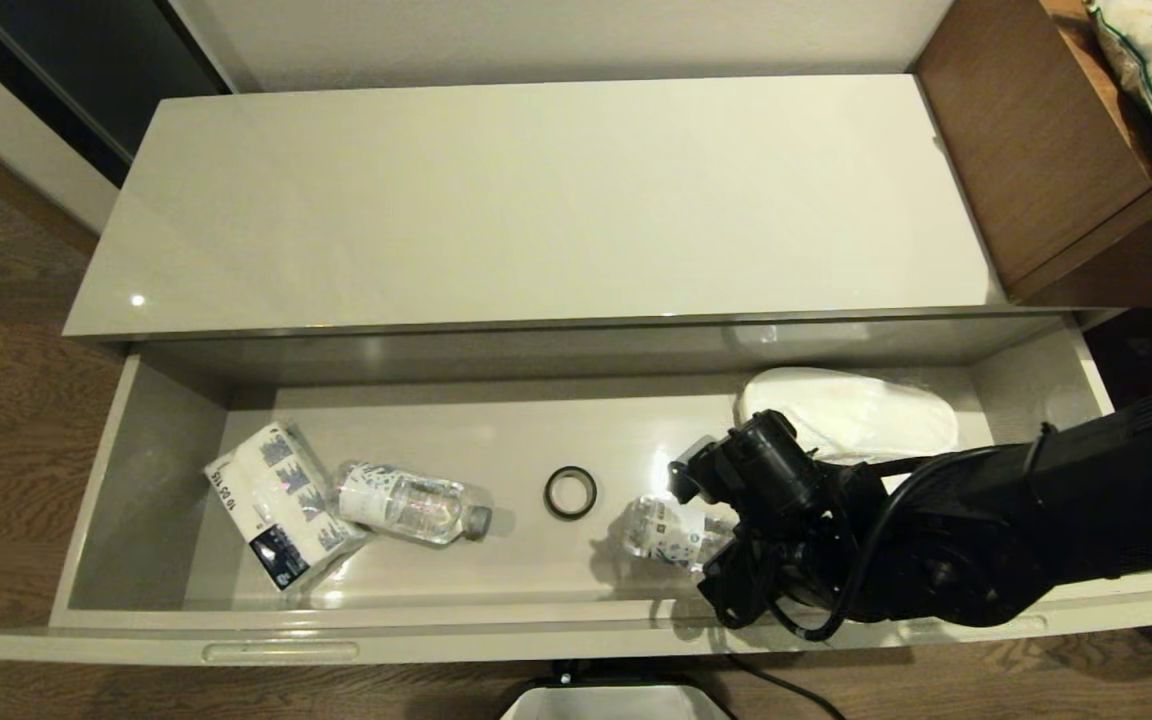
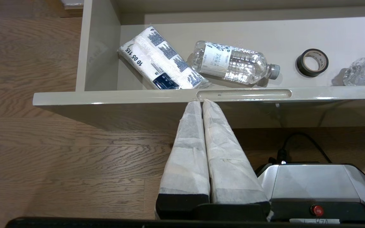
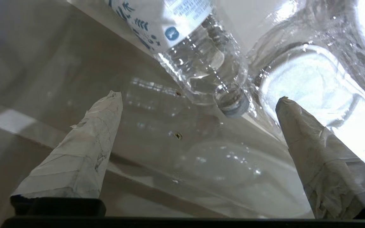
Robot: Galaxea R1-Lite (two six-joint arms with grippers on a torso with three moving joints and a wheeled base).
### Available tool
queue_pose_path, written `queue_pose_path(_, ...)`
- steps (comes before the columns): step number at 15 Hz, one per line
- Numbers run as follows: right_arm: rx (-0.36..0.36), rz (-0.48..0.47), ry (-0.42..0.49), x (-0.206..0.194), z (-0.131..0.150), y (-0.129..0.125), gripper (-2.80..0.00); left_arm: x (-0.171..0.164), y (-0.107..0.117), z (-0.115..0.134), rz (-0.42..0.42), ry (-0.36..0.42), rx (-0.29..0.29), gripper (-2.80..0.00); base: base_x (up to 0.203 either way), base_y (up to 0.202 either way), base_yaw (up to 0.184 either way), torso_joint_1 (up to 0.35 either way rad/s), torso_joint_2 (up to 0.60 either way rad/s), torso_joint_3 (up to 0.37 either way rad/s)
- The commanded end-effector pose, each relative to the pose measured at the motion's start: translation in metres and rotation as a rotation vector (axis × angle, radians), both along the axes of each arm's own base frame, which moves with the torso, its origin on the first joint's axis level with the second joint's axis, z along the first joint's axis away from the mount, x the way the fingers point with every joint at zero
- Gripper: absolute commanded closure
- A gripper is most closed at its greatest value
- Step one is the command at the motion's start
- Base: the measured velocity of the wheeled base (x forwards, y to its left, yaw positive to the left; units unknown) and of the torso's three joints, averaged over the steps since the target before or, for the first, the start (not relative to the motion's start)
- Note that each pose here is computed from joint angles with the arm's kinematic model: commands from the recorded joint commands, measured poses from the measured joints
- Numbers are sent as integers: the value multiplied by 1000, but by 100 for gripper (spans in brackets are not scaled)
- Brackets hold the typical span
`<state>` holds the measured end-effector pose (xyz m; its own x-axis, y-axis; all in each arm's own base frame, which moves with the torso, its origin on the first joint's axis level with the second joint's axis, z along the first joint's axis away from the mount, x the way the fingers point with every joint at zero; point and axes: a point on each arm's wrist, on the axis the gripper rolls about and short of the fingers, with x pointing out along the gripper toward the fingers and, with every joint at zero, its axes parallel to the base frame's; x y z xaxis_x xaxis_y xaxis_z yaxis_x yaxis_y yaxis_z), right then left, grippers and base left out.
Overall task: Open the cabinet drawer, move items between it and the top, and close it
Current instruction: Take out the disposable slippers from the drawer
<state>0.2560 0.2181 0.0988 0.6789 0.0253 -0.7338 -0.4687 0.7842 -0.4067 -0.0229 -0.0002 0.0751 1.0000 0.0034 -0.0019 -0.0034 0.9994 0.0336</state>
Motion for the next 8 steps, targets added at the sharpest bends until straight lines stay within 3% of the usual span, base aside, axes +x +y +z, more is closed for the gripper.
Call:
queue_pose_path(1,19,2,-24,6,5,6,-280,0,0,0,0,3,0,0,0,0,0,0,0,0)
queue_pose_path(5,29,1,-96,20,23,18,-280,0,0,0,0,3,0,0,0,0,0,0,0,0)
queue_pose_path(8,8,1,-98,31,15,21,-280,0,0,0,0,3,0,0,0,0,0,0,0,0)
